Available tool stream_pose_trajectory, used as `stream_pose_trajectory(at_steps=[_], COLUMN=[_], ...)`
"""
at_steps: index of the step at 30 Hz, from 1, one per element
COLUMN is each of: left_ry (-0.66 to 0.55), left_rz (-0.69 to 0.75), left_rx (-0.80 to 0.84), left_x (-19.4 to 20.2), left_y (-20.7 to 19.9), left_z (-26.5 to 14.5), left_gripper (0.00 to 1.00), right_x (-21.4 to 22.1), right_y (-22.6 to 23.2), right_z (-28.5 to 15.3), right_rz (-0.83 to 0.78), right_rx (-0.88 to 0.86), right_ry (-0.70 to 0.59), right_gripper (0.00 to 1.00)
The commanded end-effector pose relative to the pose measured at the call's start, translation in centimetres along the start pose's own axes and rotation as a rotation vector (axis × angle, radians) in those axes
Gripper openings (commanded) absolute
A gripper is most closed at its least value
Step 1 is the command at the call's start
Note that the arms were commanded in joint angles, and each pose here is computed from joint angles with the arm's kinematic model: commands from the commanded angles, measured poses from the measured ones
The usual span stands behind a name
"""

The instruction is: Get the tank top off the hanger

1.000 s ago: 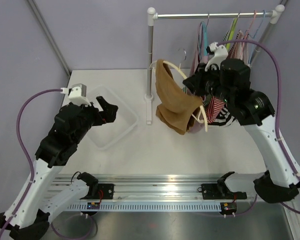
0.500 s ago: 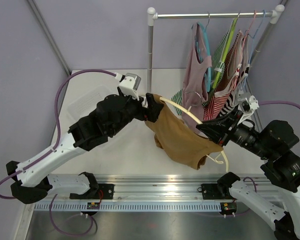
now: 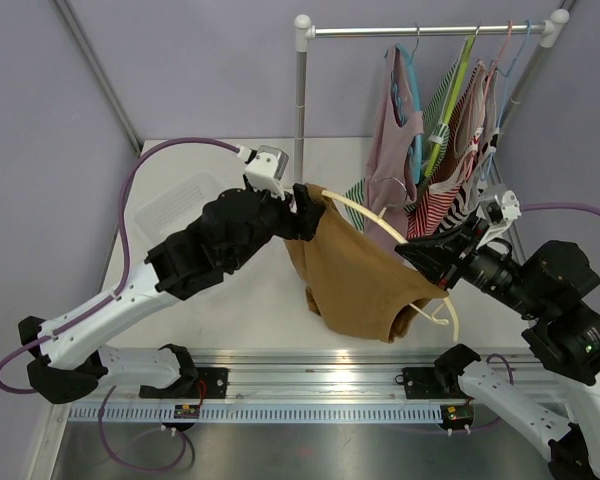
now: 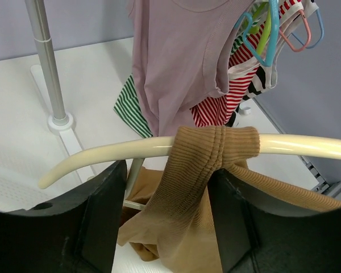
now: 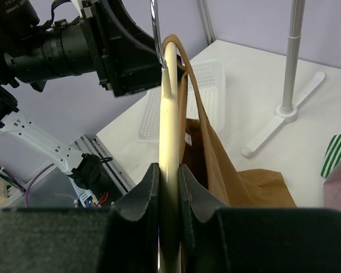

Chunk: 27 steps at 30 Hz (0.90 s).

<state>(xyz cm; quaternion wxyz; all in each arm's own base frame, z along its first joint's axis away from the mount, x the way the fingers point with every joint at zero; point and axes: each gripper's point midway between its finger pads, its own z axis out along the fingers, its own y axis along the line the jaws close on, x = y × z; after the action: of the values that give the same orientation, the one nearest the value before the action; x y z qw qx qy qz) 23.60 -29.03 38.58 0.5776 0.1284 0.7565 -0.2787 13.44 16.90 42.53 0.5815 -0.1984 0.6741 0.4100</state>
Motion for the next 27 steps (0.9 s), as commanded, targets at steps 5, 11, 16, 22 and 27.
stream_pose_trajectory(at_steps=[5, 11, 16, 22, 27], left_ry=[-0.069, -0.089, -0.088, -0.108, -0.115], left_rz=[-0.038, -0.014, -0.007, -0.021, -0.023], left_rx=[0.080, 0.039, 0.029, 0.019, -0.040], left_x=[-2.4, -2.7, -2.5, -2.8, -2.8], left_y=[-2.4, -2.2, -2.4, -2.9, -2.3], left_z=[-0.8, -0.8, 0.0, 1.2, 2.1], left_gripper=[0.93, 0.84, 0.79, 0.69, 0.56], right_x=[-2.1, -1.8, -2.1, -1.4, -0.4], right_y=[-2.3, -3.3, -2.4, -1.4, -1.6], right_z=[1.9, 2.4, 2.2, 2.1, 2.0], right_rz=[-0.050, -0.045, -0.037, -0.050, -0.057], right_rx=[0.101, 0.143, 0.101, 0.044, 0.038], right_ry=[-0.082, -0.067, -0.071, -0.043, -0.027], right_gripper=[0.00, 0.00, 0.00, 0.00, 0.00])
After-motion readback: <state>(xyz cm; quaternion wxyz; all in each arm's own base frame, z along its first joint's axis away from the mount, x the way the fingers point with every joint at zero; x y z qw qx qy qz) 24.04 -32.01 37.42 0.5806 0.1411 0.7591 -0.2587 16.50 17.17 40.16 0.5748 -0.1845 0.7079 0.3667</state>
